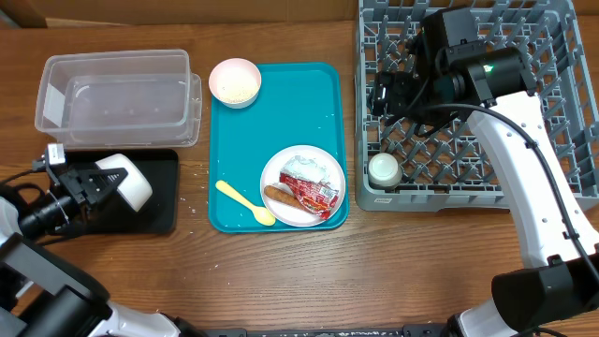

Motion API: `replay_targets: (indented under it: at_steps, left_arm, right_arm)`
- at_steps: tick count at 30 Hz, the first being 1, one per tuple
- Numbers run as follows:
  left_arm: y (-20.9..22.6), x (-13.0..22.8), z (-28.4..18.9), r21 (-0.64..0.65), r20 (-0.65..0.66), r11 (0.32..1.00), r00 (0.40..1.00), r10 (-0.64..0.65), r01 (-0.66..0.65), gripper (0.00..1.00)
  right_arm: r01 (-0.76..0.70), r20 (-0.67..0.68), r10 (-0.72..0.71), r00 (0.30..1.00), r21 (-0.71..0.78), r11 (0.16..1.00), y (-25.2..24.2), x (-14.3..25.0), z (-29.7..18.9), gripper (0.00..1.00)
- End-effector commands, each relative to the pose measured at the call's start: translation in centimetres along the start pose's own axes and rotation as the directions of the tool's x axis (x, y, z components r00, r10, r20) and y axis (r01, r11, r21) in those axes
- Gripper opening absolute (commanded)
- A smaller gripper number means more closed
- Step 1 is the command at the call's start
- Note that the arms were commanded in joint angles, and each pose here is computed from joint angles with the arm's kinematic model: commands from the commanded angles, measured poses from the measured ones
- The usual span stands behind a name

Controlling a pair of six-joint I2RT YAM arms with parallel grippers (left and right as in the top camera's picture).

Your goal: Sort waste into correct bins and load items into the dishwasher

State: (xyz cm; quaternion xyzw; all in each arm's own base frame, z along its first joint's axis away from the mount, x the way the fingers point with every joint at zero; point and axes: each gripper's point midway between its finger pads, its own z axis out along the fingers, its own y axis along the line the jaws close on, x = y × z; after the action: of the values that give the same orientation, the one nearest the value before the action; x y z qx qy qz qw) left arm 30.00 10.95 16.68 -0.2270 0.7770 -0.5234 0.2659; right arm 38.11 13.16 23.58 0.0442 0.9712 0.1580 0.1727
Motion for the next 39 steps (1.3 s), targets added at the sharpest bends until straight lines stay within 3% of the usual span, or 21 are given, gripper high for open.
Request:
replay_targets:
  at_steps: [1, 5, 8, 11, 20, 25, 33, 36, 39]
  left_arm:
    - [-0.4, -1.5, -0.1, 0.130, 0.094, 0.990, 0.995, 0.036, -0.048, 0.04]
    - [-0.2, -2.0, -0.1, 0.207, 0.112, 0.977, 0.990, -0.080, 0.055, 0.04]
    - [-0.4, -1.8, 0.0, 0.252, 0.077, 0.940, 0.964, -0.256, 0.229, 0.04]
    - [-0.7, -1.8, -0.2, 0.276, 0.074, 0.918, 0.946, -0.315, 0.284, 0.04]
    - [3.0, -3.0, -0.6, 0.150, 0.126, 0.986, 0.987, -0.097, 0.077, 0.04]
    - [0.9, -2.8, -0.9, 0.251, 0.124, 0.945, 0.961, -0.247, 0.210, 0.04]
    - [-0.7, -3.5, -1.1, 0.325, 0.142, 0.917, 0.946, -0.291, 0.233, 0.04]
    - [-3.1, -3.6, -0.6, 0.316, 0.131, 0.934, 0.967, -0.217, 0.166, 0.04]
    - [-6.9, -3.4, 1.4, 0.304, 0.072, 0.952, 0.995, -0.063, 0.038, 0.04]
  right_arm:
    - [0.008, 0.014, -0.008, 1.000, 0.001, 1.000, 0.0, -0.3, -0.4, 0.91]
    - [0.006, 0.008, -0.006, 1.000, 0.003, 1.000, 0.0, -0.2, -0.4, 0.91]
    - [0.006, 0.005, -0.006, 1.000, 0.004, 1.000, 0.0, -0.1, -0.4, 0.91]
    - [0.004, -0.002, -0.004, 1.000, 0.007, 1.000, -0.1, 0.0, -0.4, 0.91]
    - [0.003, -0.009, -0.003, 1.000, 0.010, 1.000, -0.2, 0.2, -0.4, 0.91]
    - [0.003, -0.009, -0.003, 1.000, 0.010, 1.000, -0.2, 0.2, -0.4, 0.91]
    - [0.003, -0.011, -0.003, 1.000, 0.012, 1.000, -0.2, 0.3, -0.4, 0.91]
    - [0.003, -0.011, -0.003, 1.000, 0.012, 1.000, -0.2, 0.3, -0.4, 0.91]
    - [0.003, -0.011, -0.003, 1.000, 0.012, 1.000, -0.2, 0.3, -0.4, 0.91]
